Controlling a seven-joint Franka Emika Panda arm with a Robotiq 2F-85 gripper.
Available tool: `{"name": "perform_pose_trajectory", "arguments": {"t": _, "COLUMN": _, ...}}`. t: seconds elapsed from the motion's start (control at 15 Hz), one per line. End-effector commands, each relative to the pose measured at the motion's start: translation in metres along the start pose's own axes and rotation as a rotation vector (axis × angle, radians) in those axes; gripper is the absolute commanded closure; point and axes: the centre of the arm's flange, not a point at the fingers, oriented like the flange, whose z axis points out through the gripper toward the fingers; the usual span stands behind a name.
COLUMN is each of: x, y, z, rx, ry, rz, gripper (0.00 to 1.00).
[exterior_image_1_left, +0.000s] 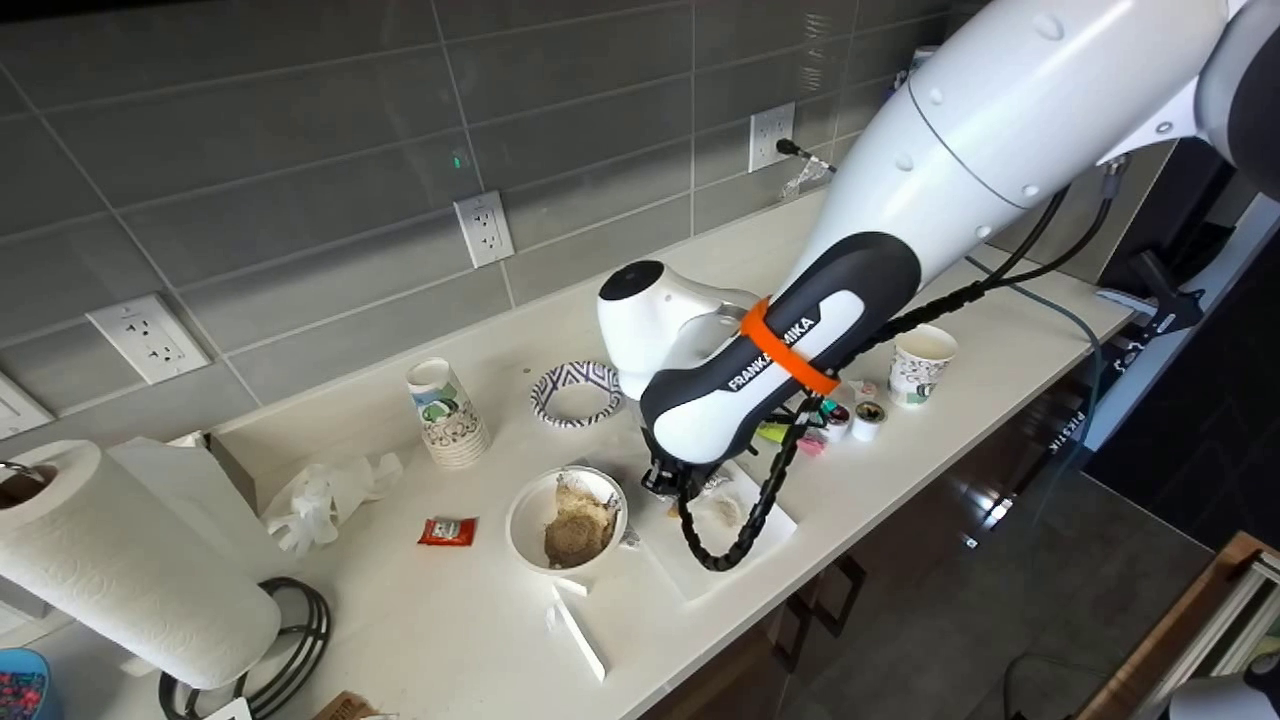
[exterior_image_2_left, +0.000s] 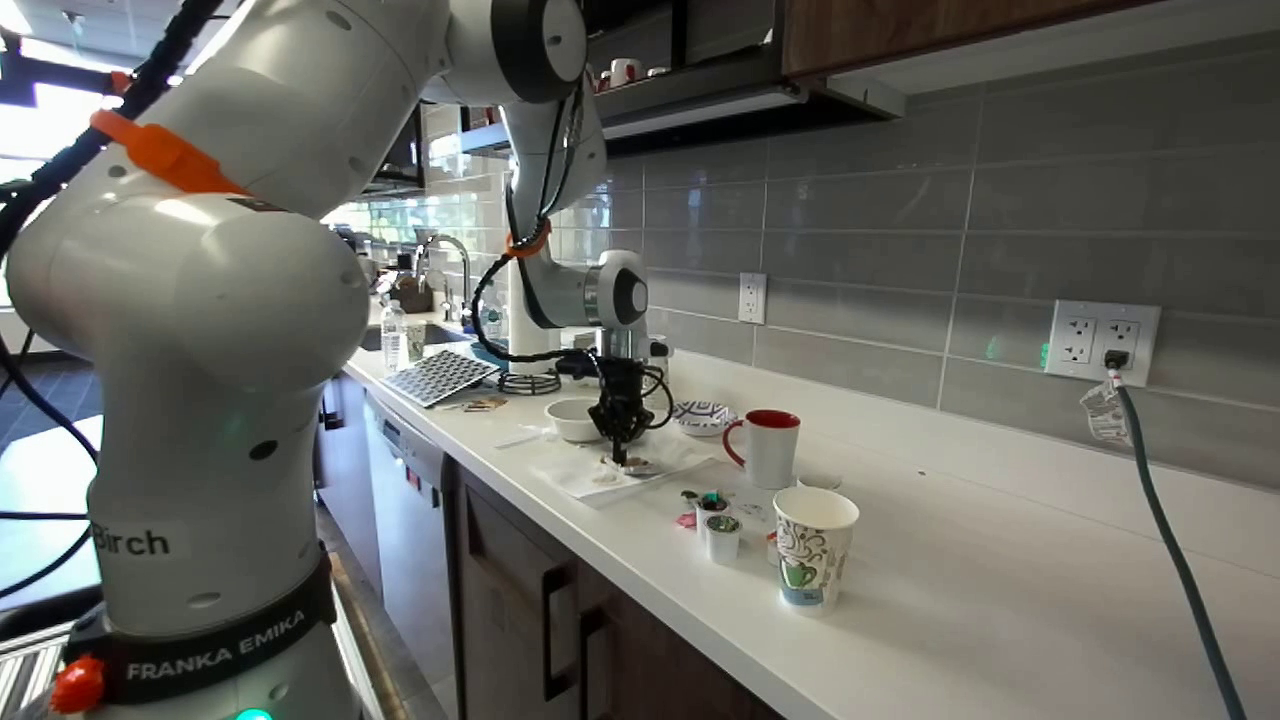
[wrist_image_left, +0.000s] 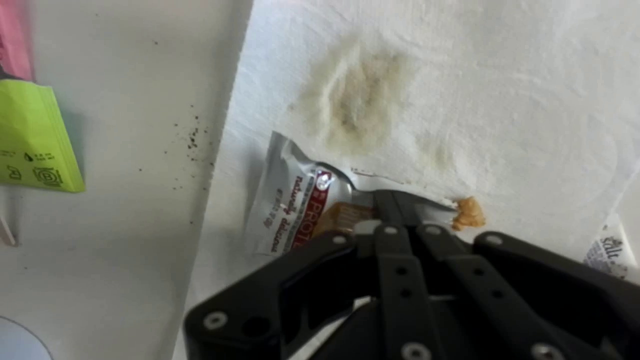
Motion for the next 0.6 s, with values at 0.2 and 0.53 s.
{"name": "perform_pose_trajectory", "arguments": {"t": 0.2, "x": -0.001, "y": 0.004, "z": 0.026, "rx": 0.052, "ry": -0.028, "rz": 0.024, "gripper": 1.0}}
{"name": "perform_pose_trajectory", "arguments": {"t": 0.53, "x": 0.006, "y": 0.013, "z": 0.043, "rx": 0.057, "ry": -0.048, "rz": 0.054, "gripper": 1.0}}
